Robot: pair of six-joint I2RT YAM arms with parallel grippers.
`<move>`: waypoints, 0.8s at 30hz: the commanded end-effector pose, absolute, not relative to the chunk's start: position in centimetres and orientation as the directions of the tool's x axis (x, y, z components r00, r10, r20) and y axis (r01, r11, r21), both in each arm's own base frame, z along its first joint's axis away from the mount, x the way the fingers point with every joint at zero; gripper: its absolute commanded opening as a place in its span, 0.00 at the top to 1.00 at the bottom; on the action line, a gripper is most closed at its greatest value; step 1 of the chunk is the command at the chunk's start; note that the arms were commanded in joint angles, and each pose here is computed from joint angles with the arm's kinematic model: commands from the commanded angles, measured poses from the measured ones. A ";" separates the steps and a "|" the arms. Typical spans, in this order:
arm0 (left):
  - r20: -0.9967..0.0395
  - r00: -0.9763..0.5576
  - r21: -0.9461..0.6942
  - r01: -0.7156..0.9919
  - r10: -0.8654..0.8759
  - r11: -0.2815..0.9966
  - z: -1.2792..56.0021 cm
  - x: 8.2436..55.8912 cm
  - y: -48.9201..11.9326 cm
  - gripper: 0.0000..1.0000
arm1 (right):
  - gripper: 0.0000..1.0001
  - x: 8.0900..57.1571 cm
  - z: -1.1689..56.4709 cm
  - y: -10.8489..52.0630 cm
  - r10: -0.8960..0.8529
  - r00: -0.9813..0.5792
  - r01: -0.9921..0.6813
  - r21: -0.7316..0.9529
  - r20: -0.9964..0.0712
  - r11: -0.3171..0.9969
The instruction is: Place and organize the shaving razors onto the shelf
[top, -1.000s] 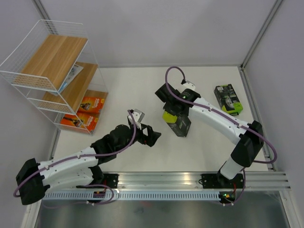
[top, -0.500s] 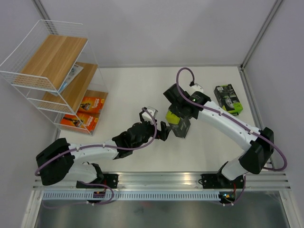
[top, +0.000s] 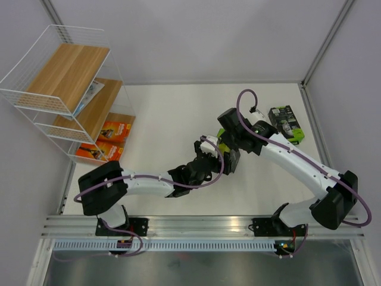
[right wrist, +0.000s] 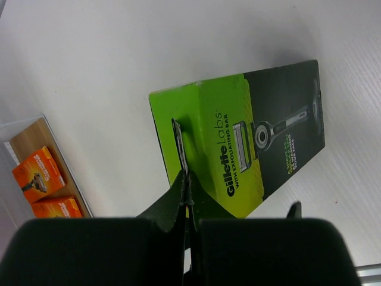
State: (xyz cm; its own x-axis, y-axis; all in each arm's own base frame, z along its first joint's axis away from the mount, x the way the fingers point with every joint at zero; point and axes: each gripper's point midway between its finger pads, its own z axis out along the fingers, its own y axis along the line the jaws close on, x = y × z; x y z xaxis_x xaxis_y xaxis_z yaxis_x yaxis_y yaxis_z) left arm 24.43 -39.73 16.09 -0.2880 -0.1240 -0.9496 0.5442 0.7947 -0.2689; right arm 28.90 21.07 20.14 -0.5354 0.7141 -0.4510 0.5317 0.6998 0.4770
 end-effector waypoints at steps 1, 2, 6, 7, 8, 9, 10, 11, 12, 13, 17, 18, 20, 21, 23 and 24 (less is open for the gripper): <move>-0.966 -0.197 -0.240 0.425 -0.170 0.873 17.2 27.0 -38.8 0.00 | 1.00 28.8 21.3 22.0 0.762 -0.519 0.520 0.564 -0.387 0.641; -0.969 -0.185 -0.230 0.418 -0.165 0.879 17.3 27.2 -38.7 0.00 | 1.00 28.7 21.2 21.9 0.762 -0.521 0.521 0.564 -0.384 0.641; -0.964 -0.197 -0.246 0.411 -0.177 0.878 17.1 27.0 -38.4 0.00 | 0.99 28.4 21.2 21.6 0.770 -0.514 0.522 0.575 -0.378 0.630; -0.961 -0.203 -0.258 0.405 -0.189 0.877 17.0 26.9 -38.1 0.00 | 0.99 28.4 21.3 21.5 0.773 -0.511 0.522 0.578 -0.377 0.627; -0.958 -0.209 -0.265 0.404 -0.194 0.875 16.6 26.8 -37.8 0.00 | 1.00 28.5 21.4 21.5 0.775 -0.509 0.516 0.587 -0.376 0.624; -0.959 -0.207 -0.264 0.416 -0.192 0.870 16.4 26.6 -37.9 0.00 | 1.00 28.5 21.3 21.5 0.773 -0.511 0.515 0.586 -0.376 0.626; -0.958 -0.191 -0.280 0.438 -0.215 0.855 17.1 26.6 -38.3 0.00 | 1.00 28.6 21.4 21.4 0.774 -0.510 0.515 0.587 -0.376 0.625; -0.962 -0.194 -0.266 0.479 -0.194 0.837 16.8 26.3 -39.1 0.00 | 1.00 28.6 21.3 21.4 0.775 -0.510 0.518 0.586 -0.374 0.624; -0.966 -0.183 -0.250 0.497 -0.181 0.831 16.9 26.3 -39.5 0.00 | 1.00 28.5 21.3 21.6 0.774 -0.516 0.515 0.589 -0.366 0.622; -0.966 -0.180 -0.252 0.506 -0.185 0.825 17.2 26.3 -40.0 0.00 | 0.99 28.4 21.2 21.7 0.777 -0.519 0.518 0.591 -0.357 0.618; -0.965 -0.158 -0.262 0.505 -0.210 0.823 17.4 27.2 -41.4 0.00 | 1.00 28.2 20.8 22.1 0.783 -0.528 0.525 0.599 -0.327 0.604; -0.966 -0.156 -0.257 0.511 -0.206 0.820 17.1 27.4 -41.8 0.00 | 0.99 28.2 20.9 22.1 0.786 -0.525 0.524 0.605 -0.325 0.600; -0.965 -0.153 -0.263 0.510 -0.214 0.819 17.4 27.8 -42.3 0.02 | 1.00 28.2 21.0 22.0 0.789 -0.521 0.526 0.606 -0.326 0.597; -0.965 -0.157 -0.262 0.501 -0.211 0.825 17.0 28.0 -42.3 0.06 | 1.00 28.2 21.1 21.9 0.792 -0.514 0.526 0.609 -0.328 0.593; -0.957 -0.170 -0.289 0.470 -0.236 0.834 16.5 28.5 -41.7 0.16 | 0.99 28.3 21.5 21.7 0.797 -0.505 0.522 0.618 -0.332 0.588; -0.950 -0.168 -0.311 0.462 -0.263 0.830 16.7 28.7 -41.4 0.29 | 1.00 28.3 21.5 21.6 0.796 -0.505 0.521 0.618 -0.334 0.589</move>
State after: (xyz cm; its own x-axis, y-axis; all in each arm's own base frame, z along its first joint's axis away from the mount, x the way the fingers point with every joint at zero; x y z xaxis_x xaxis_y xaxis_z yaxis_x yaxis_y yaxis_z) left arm 27.26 -41.29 14.44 -0.2034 -0.1604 -0.9659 0.4845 0.8407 -0.2417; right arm 28.78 21.38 20.03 -0.5134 0.7777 -0.3628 0.5374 0.6210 0.5705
